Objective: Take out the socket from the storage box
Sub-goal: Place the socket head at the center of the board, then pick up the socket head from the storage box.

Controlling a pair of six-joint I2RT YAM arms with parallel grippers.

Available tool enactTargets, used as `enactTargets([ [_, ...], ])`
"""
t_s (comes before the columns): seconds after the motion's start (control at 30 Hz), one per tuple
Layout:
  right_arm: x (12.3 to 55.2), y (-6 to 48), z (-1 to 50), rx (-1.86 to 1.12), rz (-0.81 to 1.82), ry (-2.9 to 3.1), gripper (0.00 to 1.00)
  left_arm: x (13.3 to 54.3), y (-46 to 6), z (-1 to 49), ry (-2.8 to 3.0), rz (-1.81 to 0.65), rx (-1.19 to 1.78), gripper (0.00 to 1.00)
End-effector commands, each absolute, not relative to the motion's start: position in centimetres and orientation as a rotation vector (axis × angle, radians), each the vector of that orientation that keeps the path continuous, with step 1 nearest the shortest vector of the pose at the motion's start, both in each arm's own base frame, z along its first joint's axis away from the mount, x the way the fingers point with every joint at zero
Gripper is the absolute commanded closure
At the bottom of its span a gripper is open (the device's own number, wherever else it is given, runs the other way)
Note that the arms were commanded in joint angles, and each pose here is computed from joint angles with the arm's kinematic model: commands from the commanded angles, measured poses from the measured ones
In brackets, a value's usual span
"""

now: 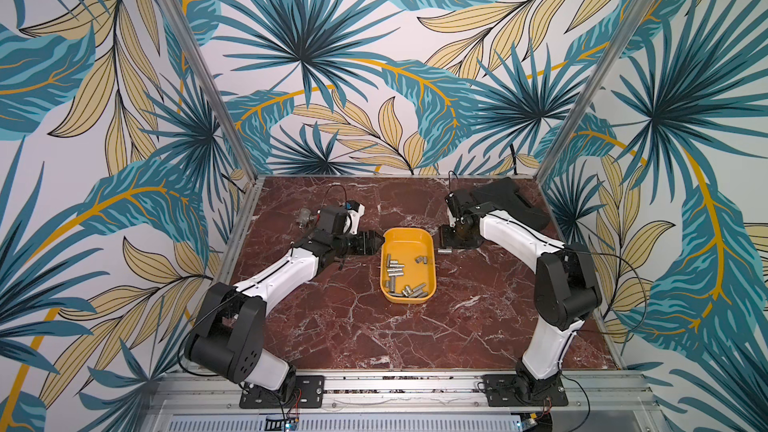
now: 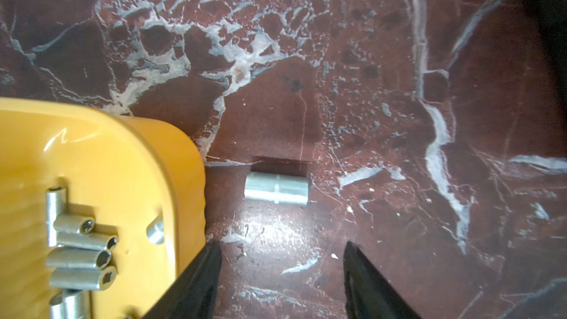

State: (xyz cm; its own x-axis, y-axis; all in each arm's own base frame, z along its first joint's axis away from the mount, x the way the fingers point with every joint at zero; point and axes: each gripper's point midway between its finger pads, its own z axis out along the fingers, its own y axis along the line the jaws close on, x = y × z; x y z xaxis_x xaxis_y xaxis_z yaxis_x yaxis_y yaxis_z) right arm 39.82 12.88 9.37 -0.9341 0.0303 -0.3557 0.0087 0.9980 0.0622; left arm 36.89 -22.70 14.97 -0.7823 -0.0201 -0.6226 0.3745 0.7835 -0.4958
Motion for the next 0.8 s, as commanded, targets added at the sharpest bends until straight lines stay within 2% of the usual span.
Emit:
enactTargets([
  [0.0, 38.5, 11.2, 10.1, 0.108, 0.045, 2.765, 0.35, 36.1, -24.7, 14.6, 2.412, -0.726, 0.475, 0.28],
  [0.1, 37.9, 11.2, 11.0, 0.154, 0.116, 2.732, 0.35, 36.0, -26.6, 14.5, 2.417, -0.673, 0.592, 0.39],
  [0.27, 36.9, 10.6, 11.9, 0.193, 0.138, 2.692, 0.35, 36.0, -29.6, 14.1, 2.417, -0.636, 0.741, 0.46],
  [0.43, 36.2, 10.0, 12.3, 0.222, 0.138, 2.679, 0.35, 35.3, -32.4, 12.2, 2.438, -0.671, 0.901, 0.46],
  [0.77, 34.7, 9.1, 12.1, 0.255, 0.143, 2.684, 0.35, 36.8, -34.8, 9.2, 2.492, -0.642, 0.969, 0.45],
])
